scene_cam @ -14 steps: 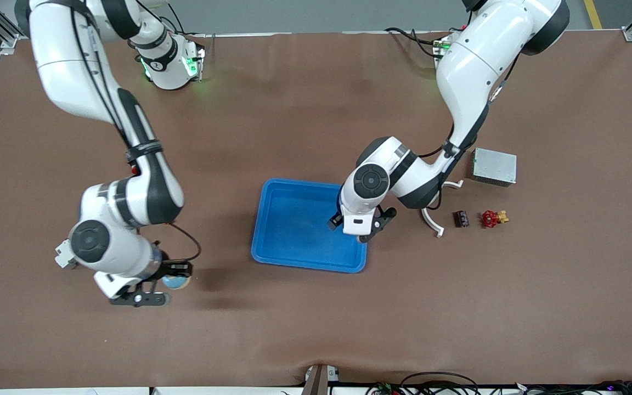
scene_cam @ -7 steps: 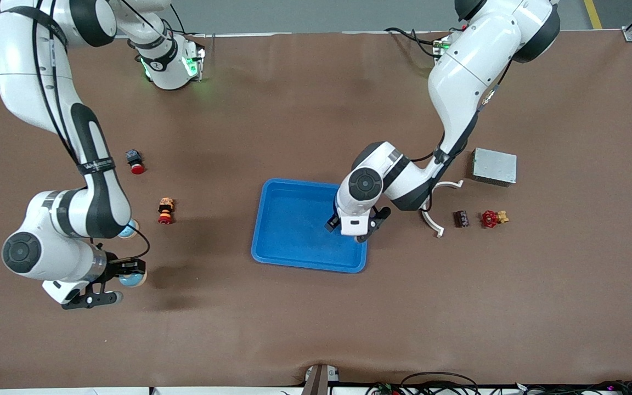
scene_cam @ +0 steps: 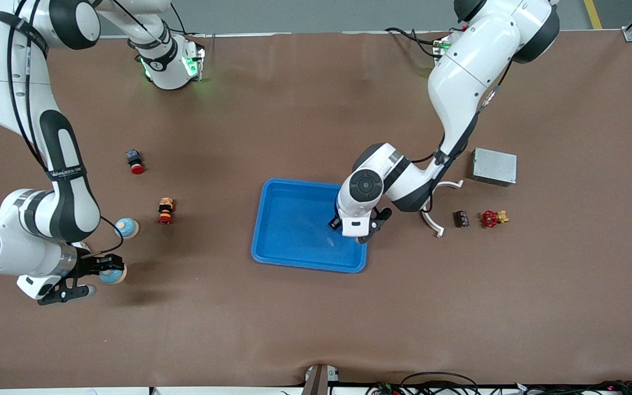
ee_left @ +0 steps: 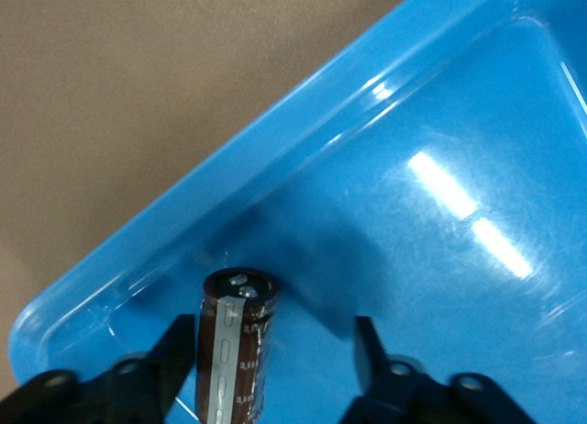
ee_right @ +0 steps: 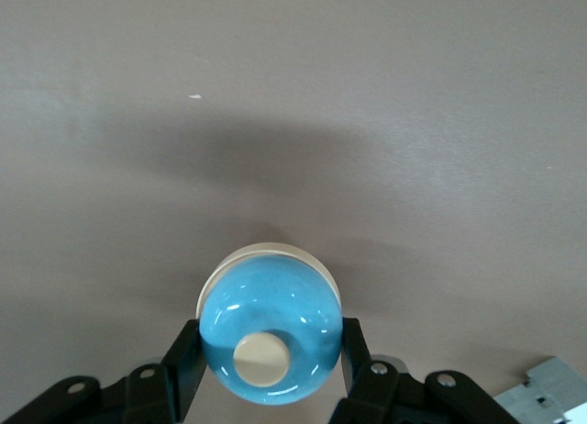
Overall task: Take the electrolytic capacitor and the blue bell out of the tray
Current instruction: 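Carry the bell with the right gripper while the left gripper grasps the capacitor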
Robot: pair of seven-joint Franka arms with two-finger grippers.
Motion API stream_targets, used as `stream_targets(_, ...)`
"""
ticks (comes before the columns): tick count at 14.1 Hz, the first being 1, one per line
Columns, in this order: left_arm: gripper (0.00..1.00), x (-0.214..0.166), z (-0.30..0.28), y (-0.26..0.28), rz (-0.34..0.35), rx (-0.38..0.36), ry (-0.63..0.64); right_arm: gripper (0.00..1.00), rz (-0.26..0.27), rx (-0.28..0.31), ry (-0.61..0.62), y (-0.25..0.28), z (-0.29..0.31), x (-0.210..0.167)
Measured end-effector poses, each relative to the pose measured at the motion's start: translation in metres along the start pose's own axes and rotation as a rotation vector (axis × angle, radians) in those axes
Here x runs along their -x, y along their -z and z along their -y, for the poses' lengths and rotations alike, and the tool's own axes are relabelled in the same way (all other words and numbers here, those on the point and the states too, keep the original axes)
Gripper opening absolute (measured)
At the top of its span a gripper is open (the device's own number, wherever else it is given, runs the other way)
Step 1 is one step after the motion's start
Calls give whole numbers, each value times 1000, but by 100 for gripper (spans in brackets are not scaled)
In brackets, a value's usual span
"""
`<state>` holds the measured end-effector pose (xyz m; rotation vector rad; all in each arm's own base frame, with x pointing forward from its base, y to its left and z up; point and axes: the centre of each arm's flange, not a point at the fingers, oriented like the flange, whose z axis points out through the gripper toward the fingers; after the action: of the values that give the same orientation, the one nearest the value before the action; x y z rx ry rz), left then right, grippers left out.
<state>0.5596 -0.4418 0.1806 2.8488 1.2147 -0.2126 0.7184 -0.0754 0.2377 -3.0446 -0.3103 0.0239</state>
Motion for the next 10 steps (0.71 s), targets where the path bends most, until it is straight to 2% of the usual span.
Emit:
stream_targets(3, 37, -1, 0, 1, -1, 2, 1, 63, -9, 3, 6, -1, -5, 1)
stream_targets(4, 32, -1, -1, 1, -2, 3, 1, 63, -14, 5, 8, -1, -4, 1)
stream_targets(10, 33, -3, -6, 10, -5, 27, 16, 63, -34, 15, 27, -11, -13, 4)
